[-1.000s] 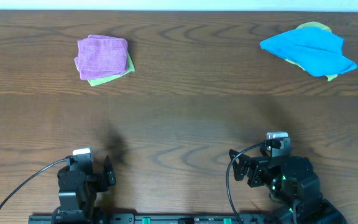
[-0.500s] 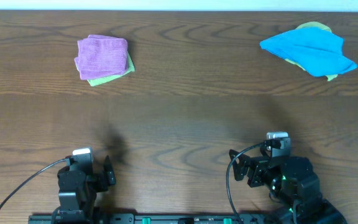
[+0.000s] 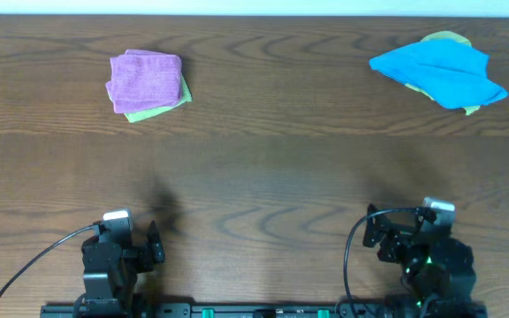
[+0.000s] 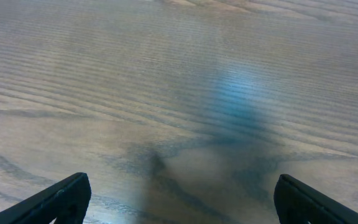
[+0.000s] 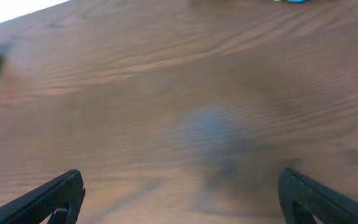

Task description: Fold the cloth

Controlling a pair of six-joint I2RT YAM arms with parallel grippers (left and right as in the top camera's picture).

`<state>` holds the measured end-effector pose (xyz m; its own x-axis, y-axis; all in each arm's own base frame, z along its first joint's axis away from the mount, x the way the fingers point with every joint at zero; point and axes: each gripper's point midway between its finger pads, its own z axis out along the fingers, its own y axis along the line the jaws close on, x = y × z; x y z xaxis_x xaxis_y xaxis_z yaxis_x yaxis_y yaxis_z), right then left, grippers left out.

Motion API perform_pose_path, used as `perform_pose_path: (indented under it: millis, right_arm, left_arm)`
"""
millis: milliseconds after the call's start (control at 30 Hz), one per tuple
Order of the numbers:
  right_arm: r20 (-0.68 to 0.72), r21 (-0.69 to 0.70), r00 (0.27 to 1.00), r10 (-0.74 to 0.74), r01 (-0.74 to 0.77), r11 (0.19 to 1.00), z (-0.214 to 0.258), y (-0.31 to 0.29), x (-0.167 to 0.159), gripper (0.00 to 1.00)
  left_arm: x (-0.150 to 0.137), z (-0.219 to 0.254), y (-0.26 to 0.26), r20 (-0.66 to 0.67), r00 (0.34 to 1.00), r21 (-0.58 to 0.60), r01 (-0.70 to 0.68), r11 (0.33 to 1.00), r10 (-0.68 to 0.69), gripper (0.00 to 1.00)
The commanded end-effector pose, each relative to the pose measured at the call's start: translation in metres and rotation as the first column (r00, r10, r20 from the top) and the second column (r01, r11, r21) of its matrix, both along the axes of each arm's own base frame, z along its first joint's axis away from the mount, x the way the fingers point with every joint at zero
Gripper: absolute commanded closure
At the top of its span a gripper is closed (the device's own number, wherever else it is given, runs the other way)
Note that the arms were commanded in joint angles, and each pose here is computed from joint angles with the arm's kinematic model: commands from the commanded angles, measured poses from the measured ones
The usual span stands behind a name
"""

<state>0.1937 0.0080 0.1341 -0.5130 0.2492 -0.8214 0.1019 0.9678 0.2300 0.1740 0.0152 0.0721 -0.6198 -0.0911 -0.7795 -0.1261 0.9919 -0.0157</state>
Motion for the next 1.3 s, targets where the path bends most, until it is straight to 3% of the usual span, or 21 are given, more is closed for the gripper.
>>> perform_pose_path:
  millis: [0,333,1267]
  right_arm:
    - [0.003,-0.143,0.999,0.046,-0.045,0.989,-0.014,-0.008,-0.001,0.01]
    - [-0.058,-0.243,0.983,0.174,-0.183,0.953,-0.060,0.000,-0.001,0.01]
    - [-0.057,-0.251,0.983,0.174,-0.183,0.950,-0.060,0.000,-0.001,0.01]
  left_arm:
    - [-0.009,-0.011,0.004,-0.055,0.998,0.033,0.001,0.999,0.000,0.05]
    - [-0.009,-0.011,0.004,-0.055,0.998,0.033,0.001,0.999,0.000,0.05]
    - [-0.009,-0.011,0.004,-0.055,0.998,0.033,0.001,0.999,0.000,0.05]
